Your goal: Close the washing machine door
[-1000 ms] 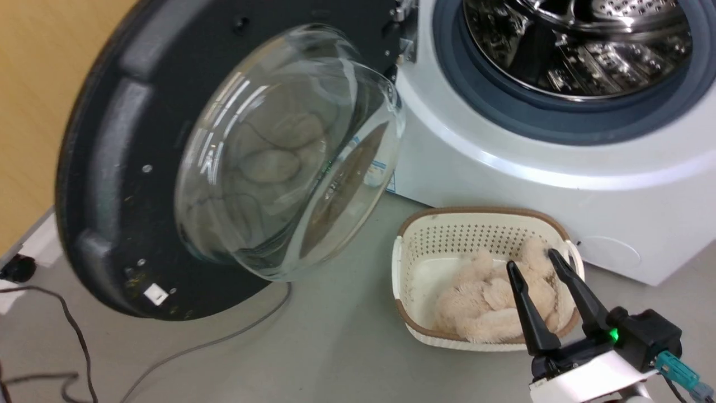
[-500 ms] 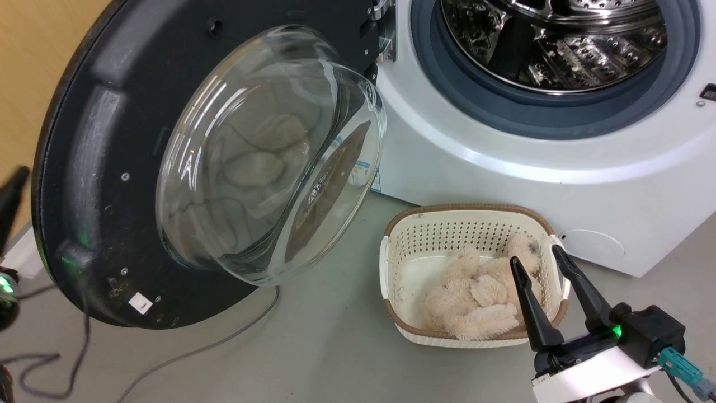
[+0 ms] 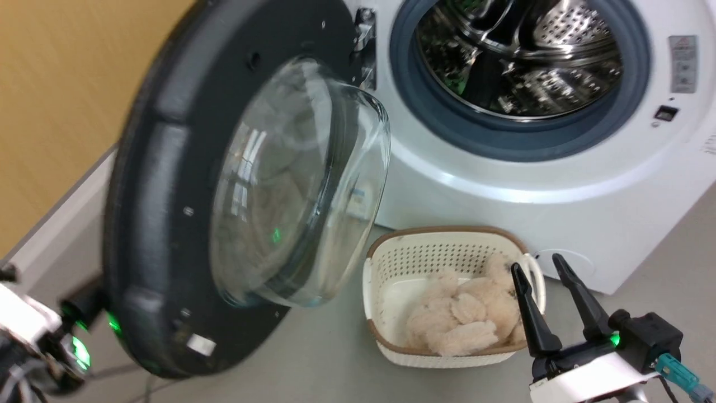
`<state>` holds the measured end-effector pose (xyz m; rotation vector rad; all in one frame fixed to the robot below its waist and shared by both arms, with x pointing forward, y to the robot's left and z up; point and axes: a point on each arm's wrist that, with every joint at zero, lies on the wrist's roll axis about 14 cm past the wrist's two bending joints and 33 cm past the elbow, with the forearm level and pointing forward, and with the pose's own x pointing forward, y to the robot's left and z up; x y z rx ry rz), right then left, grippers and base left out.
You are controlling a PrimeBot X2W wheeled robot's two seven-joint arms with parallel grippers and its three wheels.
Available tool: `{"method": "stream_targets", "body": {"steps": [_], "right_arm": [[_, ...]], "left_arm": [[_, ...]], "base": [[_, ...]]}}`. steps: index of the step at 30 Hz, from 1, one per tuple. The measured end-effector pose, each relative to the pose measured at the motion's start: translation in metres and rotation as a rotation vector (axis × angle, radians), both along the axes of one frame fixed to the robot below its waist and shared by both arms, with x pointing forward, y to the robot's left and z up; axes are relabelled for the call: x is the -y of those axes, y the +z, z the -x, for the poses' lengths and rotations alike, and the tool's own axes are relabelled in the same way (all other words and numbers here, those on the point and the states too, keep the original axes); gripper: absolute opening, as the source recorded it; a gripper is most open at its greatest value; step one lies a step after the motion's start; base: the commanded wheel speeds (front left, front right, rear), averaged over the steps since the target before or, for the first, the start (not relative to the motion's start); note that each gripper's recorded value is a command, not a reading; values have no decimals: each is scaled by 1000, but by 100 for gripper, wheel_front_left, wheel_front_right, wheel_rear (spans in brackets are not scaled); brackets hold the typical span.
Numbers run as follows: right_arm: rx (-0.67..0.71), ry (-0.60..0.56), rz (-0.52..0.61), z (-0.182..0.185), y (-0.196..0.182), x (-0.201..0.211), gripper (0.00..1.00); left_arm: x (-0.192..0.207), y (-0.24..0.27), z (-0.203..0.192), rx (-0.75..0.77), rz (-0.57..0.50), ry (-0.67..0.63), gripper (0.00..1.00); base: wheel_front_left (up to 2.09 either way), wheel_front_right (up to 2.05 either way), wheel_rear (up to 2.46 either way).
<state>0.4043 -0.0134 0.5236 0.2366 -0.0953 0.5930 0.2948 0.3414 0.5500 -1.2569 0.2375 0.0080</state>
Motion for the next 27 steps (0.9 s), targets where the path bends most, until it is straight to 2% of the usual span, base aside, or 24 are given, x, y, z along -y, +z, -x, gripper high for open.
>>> {"method": "stream_targets", "body": {"steps": [7, 17, 27], "right_arm": [[8, -65, 1, 10, 5, 22, 100], [10, -188, 10, 20, 6, 65, 100], [-2, -327, 17, 33, 2, 112, 100]], "left_arm": [[57, -13, 3, 6, 87, -152, 0], [146, -13, -7, 23, 186, -404, 0], [231, -26, -27, -12, 318, -601, 0]], "base": [[0, 0, 0], [0, 0, 0], [0, 0, 0]]}}
